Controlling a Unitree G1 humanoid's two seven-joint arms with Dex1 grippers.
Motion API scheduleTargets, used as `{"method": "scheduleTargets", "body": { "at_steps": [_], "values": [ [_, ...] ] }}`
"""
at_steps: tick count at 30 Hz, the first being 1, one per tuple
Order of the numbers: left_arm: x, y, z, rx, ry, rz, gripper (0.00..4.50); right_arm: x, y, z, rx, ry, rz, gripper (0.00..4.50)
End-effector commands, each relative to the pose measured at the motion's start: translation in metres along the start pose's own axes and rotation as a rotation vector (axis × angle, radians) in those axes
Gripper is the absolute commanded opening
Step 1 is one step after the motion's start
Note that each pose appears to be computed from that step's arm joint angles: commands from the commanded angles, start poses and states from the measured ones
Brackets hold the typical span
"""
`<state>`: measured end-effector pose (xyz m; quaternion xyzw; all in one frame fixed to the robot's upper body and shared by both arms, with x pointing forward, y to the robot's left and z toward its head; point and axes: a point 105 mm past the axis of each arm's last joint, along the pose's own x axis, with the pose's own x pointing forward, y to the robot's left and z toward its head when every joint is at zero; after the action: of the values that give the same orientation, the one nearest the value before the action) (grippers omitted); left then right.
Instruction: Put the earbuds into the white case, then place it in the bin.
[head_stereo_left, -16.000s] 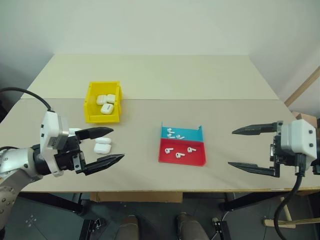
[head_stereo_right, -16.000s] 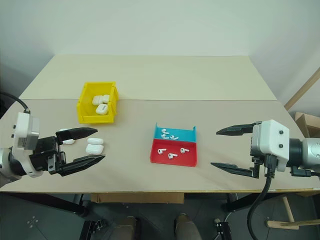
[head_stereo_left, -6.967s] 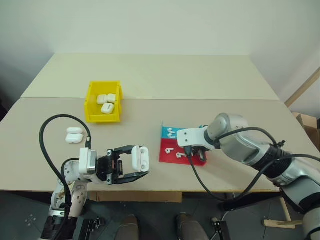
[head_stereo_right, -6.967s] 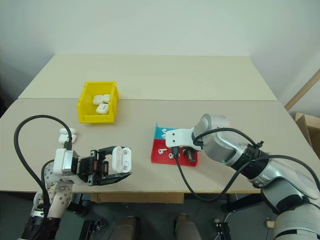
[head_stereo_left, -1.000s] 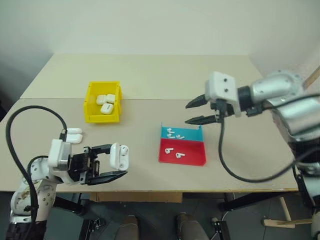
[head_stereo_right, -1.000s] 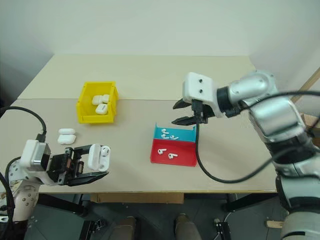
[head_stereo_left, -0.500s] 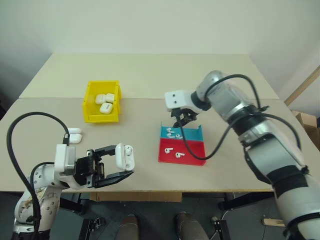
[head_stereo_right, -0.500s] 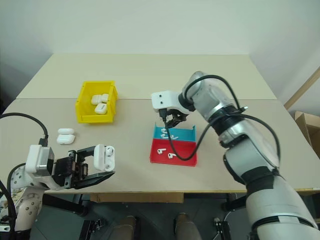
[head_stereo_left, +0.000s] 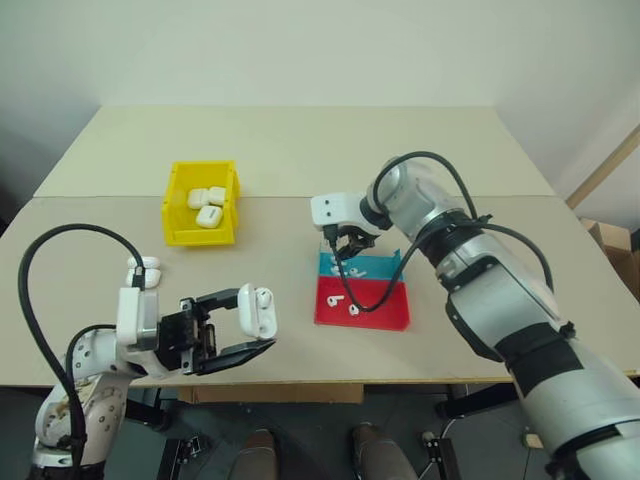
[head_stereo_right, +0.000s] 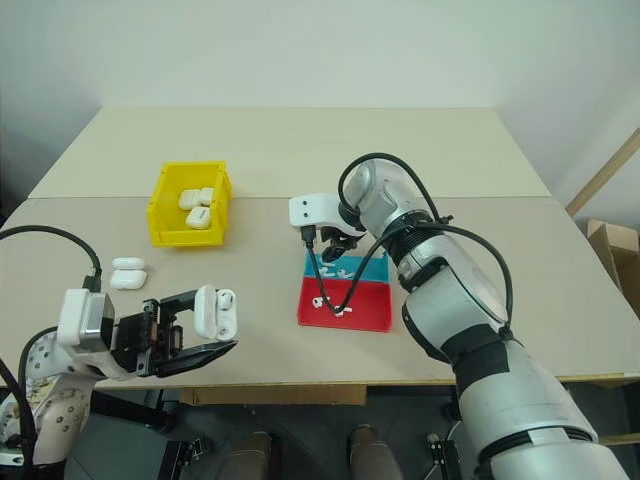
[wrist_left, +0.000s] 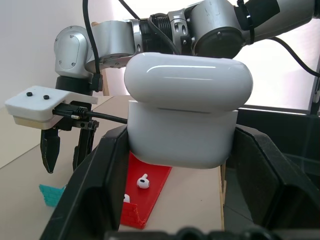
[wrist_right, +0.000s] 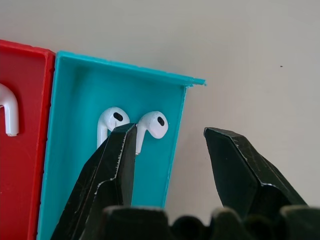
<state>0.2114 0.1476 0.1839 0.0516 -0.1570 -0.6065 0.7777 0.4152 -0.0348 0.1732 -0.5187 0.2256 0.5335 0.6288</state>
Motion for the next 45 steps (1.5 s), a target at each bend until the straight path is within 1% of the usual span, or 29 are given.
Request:
{"method": "scheduleTargets", "body": {
  "at_steps": [1,31,34,36,37,39,45],
  "values": [
    [0.004,-0.004,0.008,0.041,-0.023,-0.018,2.78,-0.010,-0.009,0.010,-0.033,-0.016,-0.034,2.61],
    [-0.001,-0.006,0.002,0.051,-0.014,0.006,2.78,0.009,-0.005,0.013,-0.036,-0.007,-0.049,2.61],
    [-0.001,-0.006,0.002,0.051,-0.014,0.007,2.78,0.009,-0.005,0.013,-0.036,-0.008,-0.048,2.07],
    [-0.001,-0.006,0.002,0.052,-0.013,0.009,2.78,0.010,-0.005,0.012,-0.039,-0.004,-0.047,2.07],
    [-0.002,-0.006,0.002,0.053,-0.012,0.010,2.78,0.010,-0.005,0.012,-0.040,-0.002,-0.048,1.82],
    [-0.002,-0.006,0.001,0.054,-0.011,0.010,2.78,0.010,-0.005,0.012,-0.041,-0.001,-0.048,1.50],
    [-0.002,-0.007,0.001,0.051,-0.012,0.010,2.78,0.011,-0.003,0.012,-0.043,-0.007,-0.037,1.50]
  ]
}}
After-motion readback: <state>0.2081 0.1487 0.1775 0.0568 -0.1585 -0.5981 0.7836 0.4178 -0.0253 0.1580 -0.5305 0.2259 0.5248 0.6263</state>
